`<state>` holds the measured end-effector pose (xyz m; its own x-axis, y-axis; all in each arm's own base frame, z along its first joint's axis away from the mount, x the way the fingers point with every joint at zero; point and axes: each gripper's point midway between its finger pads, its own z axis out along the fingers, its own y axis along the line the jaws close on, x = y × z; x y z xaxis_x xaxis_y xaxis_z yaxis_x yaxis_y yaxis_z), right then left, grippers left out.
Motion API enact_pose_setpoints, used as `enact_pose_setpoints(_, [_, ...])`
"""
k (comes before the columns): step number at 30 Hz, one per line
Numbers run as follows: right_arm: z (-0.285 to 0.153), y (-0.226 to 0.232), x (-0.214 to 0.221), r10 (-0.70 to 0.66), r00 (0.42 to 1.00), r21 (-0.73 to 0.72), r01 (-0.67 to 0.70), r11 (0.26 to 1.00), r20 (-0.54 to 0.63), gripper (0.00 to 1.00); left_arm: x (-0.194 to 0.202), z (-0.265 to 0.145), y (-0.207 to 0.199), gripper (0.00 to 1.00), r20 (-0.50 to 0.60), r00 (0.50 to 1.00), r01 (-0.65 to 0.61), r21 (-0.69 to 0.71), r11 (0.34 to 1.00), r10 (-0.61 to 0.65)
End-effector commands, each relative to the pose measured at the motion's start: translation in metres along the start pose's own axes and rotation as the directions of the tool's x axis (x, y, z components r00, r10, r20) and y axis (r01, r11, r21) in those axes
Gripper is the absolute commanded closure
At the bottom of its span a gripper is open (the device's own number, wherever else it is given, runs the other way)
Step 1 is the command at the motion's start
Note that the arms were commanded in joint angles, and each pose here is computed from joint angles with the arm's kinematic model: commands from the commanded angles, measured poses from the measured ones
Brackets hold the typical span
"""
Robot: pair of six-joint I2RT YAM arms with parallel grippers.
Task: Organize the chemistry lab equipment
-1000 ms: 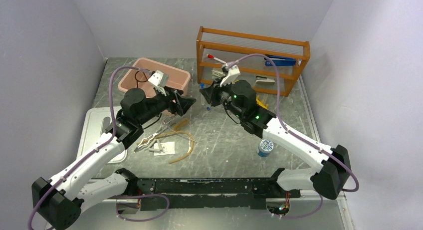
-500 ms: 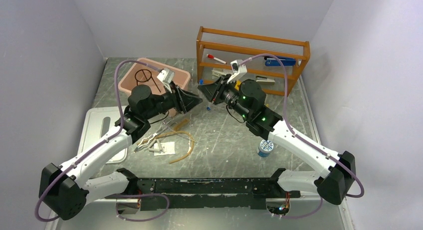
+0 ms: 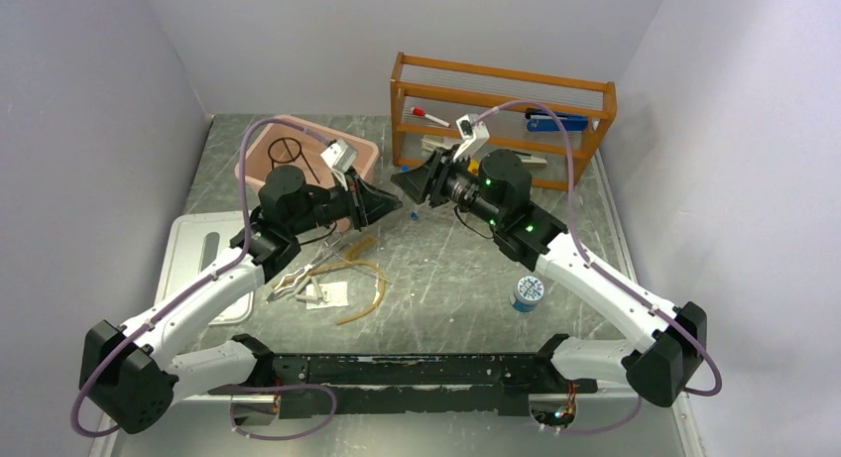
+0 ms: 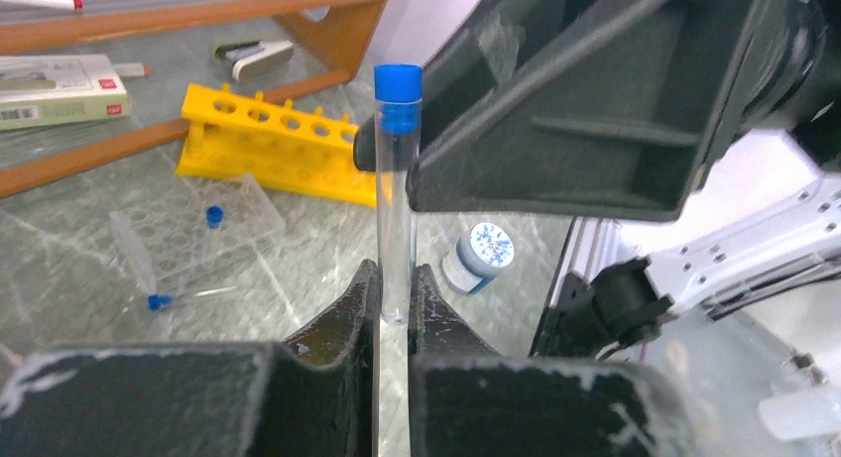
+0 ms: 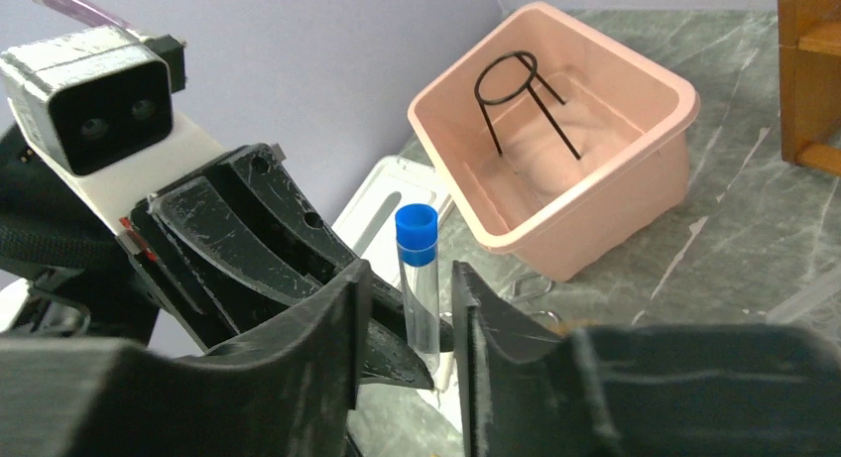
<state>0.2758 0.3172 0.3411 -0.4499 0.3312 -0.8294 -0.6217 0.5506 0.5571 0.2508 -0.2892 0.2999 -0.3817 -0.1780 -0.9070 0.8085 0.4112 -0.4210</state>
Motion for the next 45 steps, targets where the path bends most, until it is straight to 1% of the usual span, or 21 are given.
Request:
enact_pose_setpoints(1, [-0.007, 0.001, -0.010, 0.057, 0.997, 0.016, -0.056, 0.998, -0.057, 0.55, -0.007, -0.004, -0.006, 0.95, -0.047, 0.989, -0.142, 0.034, 0.989, 0.143])
enact_pose_setpoints(4, [-0.013, -0.004, -0.014, 0.097, 0.991, 0.022, -0.096, 0.995, -0.087, 0.55, -0.005, -0.006, -0.005, 0.95, -0.079, 0.978, -0.191, 0.038, 0.981, 0.193])
enact_pose_setpoints(7, [-0.015, -0.008, -0.008, 0.145, 0.977, 0.014, -0.145, 0.989, -0.158, 0.53, -0.001, -0.008, -0.005, 0.95, -0.107, 0.968, -0.221, 0.054, 0.974, 0.226])
enact_pose_setpoints(12, [-0.015, -0.002, 0.006, 0.144, 0.960, -0.038, -0.157, 0.987, -0.240, 0.52, 0.008, -0.008, 0.002, 0.95, -0.157, 0.957, -0.239, 0.048, 0.970, 0.244])
enact_pose_setpoints(14, [-0.014, -0.001, 0.008, 0.140, 0.957, -0.054, -0.159, 0.986, -0.255, 0.54, 0.009, -0.008, 0.002, 0.95, -0.165, 0.954, -0.246, 0.049, 0.968, 0.250])
enact_pose_setpoints(20, [-0.010, -0.003, 0.005, 0.137, 0.960, -0.054, -0.155, 0.987, -0.245, 0.72, 0.011, -0.010, 0.006, 0.95, -0.172, 0.951, -0.253, 0.034, 0.967, 0.255])
enact_pose_setpoints(26, [-0.010, -0.005, 0.003, 0.114, 0.967, -0.058, -0.131, 0.990, -0.229, 0.84, 0.012, -0.011, 0.008, 0.95, -0.174, 0.952, -0.254, 0.016, 0.967, 0.252])
enact_pose_setpoints(27, [-0.011, -0.005, 0.001, 0.097, 0.971, -0.061, -0.113, 0.992, -0.218, 0.85, 0.011, -0.011, 0.011, 0.85, -0.172, 0.958, -0.233, -0.008, 0.972, 0.229])
enact_pose_setpoints(28, [-0.011, -0.008, -0.001, 0.079, 0.976, -0.052, -0.091, 0.994, -0.204, 0.86, 0.010, -0.011, 0.015, 0.68, -0.177, 0.963, -0.213, -0.040, 0.976, 0.203])
enact_pose_setpoints(29, [-0.011, -0.012, -0.004, 0.058, 0.980, -0.039, -0.067, 0.997, -0.188, 0.86, 0.010, -0.010, 0.018, 0.56, -0.187, 0.964, -0.202, -0.062, 0.977, 0.188])
enact_pose_setpoints(31, [-0.011, -0.026, -0.010, -0.010, 0.987, 0.021, 0.014, 1.000, -0.161, 0.87, 0.010, -0.010, 0.024, 0.36, -0.204, 0.965, -0.187, -0.103, 0.977, 0.163])
enact_pose_setpoints(32, [-0.012, -0.036, -0.013, -0.044, 0.988, 0.065, 0.054, 0.996, -0.149, 0.87, 0.009, -0.011, 0.028, 0.31, -0.205, 0.967, -0.182, -0.130, 0.975, 0.154])
enact_pose_setpoints(35, [-0.016, -0.071, -0.021, -0.182, 0.976, 0.193, 0.203, 0.960, -0.119, 0.89, 0.005, -0.015, 0.035, 0.23, -0.194, 0.970, -0.184, -0.189, 0.965, 0.148])
enact_pose_setpoints(39, [-0.022, -0.110, -0.031, -0.343, 0.934, 0.281, 0.358, 0.891, -0.100, 0.93, -0.001, -0.021, 0.038, 0.22, -0.165, 0.974, -0.193, -0.230, 0.954, 0.157])
enact_pose_setpoints(42, [-0.025, -0.142, -0.028, -0.386, 0.914, 0.290, 0.405, 0.867, -0.122, 0.96, -0.005, -0.025, 0.042, 0.23, -0.147, 0.979, -0.181, -0.271, 0.946, 0.145])
enact_pose_setpoints(45, [-0.024, -0.174, -0.019, -0.404, 0.896, 0.302, 0.443, 0.844, -0.183, 0.97, -0.007, -0.025, 0.044, 0.24, -0.130, 0.984, -0.152, -0.295, 0.943, 0.118])
